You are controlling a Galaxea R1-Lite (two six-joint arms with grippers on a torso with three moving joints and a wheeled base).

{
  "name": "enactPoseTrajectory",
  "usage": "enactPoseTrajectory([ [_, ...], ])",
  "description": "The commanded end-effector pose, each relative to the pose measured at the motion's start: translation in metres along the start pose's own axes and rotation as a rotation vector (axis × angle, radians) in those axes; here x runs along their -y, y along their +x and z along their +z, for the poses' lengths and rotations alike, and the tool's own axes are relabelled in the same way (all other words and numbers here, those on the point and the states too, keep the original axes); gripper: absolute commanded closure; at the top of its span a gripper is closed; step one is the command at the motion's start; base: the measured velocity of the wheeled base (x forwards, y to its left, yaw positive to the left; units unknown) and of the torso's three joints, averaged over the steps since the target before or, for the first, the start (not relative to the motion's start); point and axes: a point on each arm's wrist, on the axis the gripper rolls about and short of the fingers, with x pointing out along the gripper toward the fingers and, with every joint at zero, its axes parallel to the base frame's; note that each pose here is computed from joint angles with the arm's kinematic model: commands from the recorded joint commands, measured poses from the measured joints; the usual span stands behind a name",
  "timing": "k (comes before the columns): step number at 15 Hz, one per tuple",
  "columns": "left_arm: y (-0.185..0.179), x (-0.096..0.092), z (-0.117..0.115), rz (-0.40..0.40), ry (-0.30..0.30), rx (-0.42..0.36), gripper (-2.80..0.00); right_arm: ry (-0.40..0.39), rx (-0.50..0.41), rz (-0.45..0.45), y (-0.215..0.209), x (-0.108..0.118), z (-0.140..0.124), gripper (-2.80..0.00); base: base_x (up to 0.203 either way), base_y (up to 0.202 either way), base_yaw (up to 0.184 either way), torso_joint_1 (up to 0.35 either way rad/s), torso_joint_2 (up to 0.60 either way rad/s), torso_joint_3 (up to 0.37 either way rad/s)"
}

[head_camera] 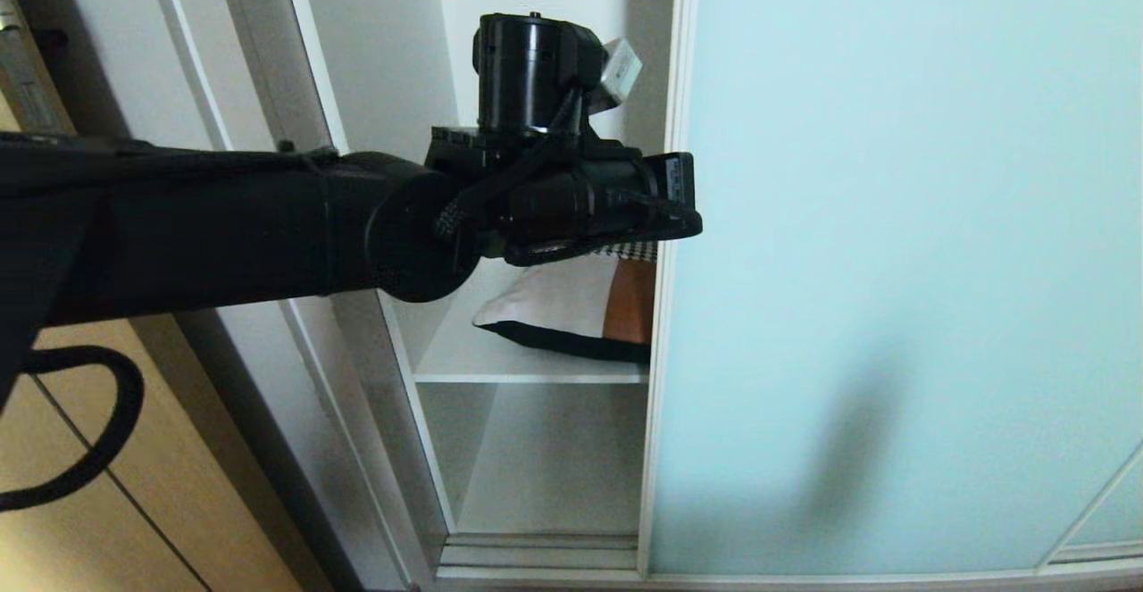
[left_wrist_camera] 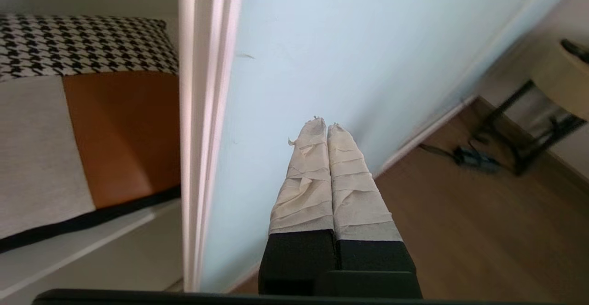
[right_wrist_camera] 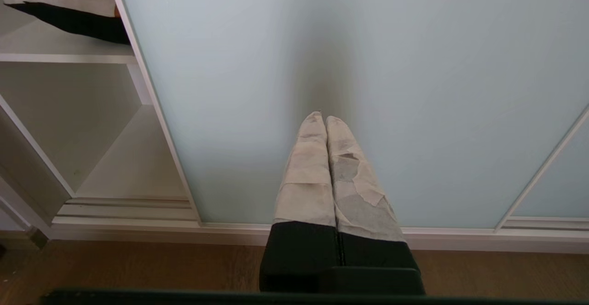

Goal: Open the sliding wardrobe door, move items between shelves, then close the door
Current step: Close the door

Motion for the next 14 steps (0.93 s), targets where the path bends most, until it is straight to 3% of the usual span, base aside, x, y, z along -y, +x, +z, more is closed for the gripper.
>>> enactPoseTrajectory([
  [1,0.013,-0.004,-0.008,0.015,-0.007,-0.007,0.00,0.000,-0.003,0.000,0.000,0.000,0.000,0.00,0.000,0.000,0.000,0.000,0.00,0.000],
  [5,0.029,-0.009,-0.010,0.089,-0.010,0.031,0.00,0.000,-0.003,0.001,0.000,0.000,0.000,0.00,0.000,0.000,0.000,0.000,0.00,0.000],
  [14,0.048,-0.015,-0.019,0.121,-0.012,0.042,0.00,0.000,-0.002,0.000,0.000,0.000,0.000,0.00,0.000,0.000,0.000,0.000,0.00,0.000],
])
